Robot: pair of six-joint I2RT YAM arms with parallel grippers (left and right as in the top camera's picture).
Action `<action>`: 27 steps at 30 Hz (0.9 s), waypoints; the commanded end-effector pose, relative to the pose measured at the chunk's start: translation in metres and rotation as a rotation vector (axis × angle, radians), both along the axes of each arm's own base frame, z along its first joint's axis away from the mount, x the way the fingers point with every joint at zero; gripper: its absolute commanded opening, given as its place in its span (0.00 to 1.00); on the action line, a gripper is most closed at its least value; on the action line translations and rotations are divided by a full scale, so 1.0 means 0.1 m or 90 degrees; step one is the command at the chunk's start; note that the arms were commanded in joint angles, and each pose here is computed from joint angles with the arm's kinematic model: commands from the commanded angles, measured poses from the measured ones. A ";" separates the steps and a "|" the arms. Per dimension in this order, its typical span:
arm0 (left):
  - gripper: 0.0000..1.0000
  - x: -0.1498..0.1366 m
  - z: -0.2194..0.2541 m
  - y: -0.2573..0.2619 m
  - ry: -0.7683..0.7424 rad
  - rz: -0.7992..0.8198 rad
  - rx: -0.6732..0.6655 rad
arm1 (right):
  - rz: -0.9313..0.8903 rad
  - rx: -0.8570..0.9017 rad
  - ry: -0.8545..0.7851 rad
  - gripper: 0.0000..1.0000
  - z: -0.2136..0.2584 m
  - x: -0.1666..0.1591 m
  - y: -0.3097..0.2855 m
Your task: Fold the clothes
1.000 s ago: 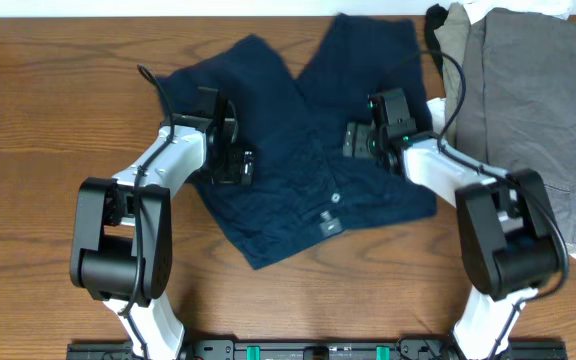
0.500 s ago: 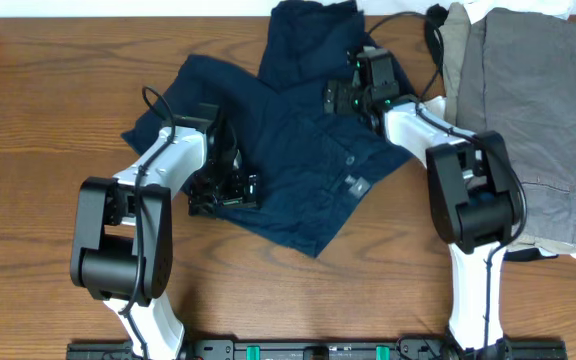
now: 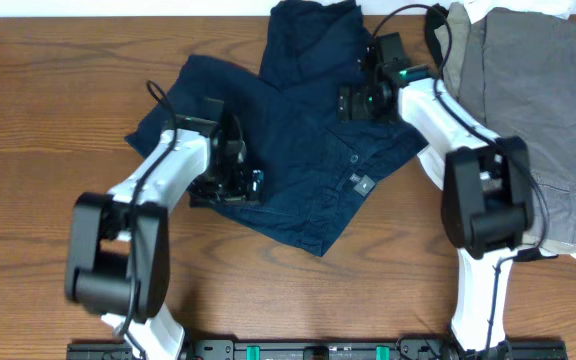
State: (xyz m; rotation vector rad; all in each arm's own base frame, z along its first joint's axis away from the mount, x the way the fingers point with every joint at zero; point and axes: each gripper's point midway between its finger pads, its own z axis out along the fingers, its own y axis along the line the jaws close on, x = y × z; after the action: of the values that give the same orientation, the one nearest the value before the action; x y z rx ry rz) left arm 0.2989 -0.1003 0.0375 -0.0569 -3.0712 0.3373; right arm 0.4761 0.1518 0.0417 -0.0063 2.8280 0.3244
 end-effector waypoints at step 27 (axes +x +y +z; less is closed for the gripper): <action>0.98 1.14 -0.02 1.64 -0.264 0.140 0.098 | 0.172 -0.059 0.237 0.88 0.17 -2.01 0.70</action>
State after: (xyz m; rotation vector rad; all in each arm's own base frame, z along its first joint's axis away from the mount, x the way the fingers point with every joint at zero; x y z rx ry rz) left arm 0.4061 0.0605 0.0393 0.4017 -3.4825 0.1479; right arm 0.2805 0.2182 0.0602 -0.4260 3.1898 0.2800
